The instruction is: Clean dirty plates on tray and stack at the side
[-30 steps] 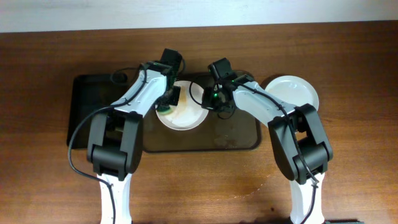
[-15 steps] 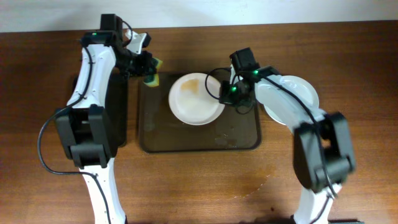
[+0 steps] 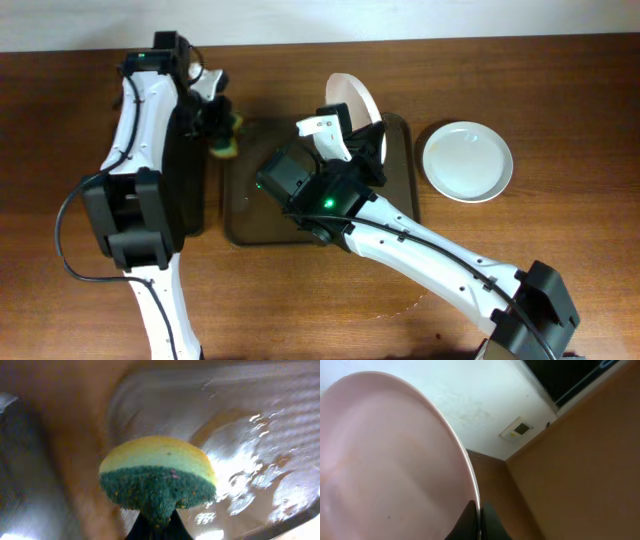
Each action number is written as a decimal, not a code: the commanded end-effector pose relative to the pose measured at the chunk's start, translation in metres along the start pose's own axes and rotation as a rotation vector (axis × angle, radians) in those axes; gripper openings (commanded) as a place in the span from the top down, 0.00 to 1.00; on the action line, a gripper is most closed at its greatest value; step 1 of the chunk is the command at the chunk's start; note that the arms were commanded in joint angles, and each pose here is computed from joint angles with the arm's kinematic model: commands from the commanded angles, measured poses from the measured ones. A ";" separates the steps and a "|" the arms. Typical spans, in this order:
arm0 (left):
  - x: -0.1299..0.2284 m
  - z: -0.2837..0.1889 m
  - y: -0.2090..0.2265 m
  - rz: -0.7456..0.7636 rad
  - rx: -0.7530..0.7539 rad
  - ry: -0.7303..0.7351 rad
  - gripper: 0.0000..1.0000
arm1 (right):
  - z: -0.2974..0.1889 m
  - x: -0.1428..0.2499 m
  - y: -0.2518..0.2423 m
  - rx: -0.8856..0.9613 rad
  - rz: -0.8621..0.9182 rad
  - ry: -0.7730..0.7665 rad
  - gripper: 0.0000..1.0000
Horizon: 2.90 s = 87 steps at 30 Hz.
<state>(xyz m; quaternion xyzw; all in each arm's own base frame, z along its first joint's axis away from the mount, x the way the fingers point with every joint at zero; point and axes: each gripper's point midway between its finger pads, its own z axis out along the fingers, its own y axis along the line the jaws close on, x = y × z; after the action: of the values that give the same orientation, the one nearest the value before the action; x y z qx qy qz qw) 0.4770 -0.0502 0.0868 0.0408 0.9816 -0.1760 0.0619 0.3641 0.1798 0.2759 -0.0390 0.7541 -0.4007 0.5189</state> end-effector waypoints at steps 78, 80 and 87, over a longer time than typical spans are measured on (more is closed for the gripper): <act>0.004 -0.090 -0.044 0.039 -0.529 -0.356 0.01 | 0.030 0.237 -0.096 -0.534 0.843 -0.198 0.02; 0.006 -0.117 -0.056 0.058 -0.549 -0.422 0.01 | 0.030 0.237 -0.096 -0.533 0.843 -0.198 0.02; 0.024 -0.232 -0.090 0.270 -0.416 -0.811 0.01 | 0.030 0.237 -0.096 -0.534 0.843 -0.198 0.02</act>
<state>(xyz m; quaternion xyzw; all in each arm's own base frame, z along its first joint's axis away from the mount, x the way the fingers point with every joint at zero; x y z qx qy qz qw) 0.4346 -0.0572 0.3203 0.0248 0.8983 0.0641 0.4339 0.2456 -0.0175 0.1581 0.1072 0.7254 0.0533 0.6779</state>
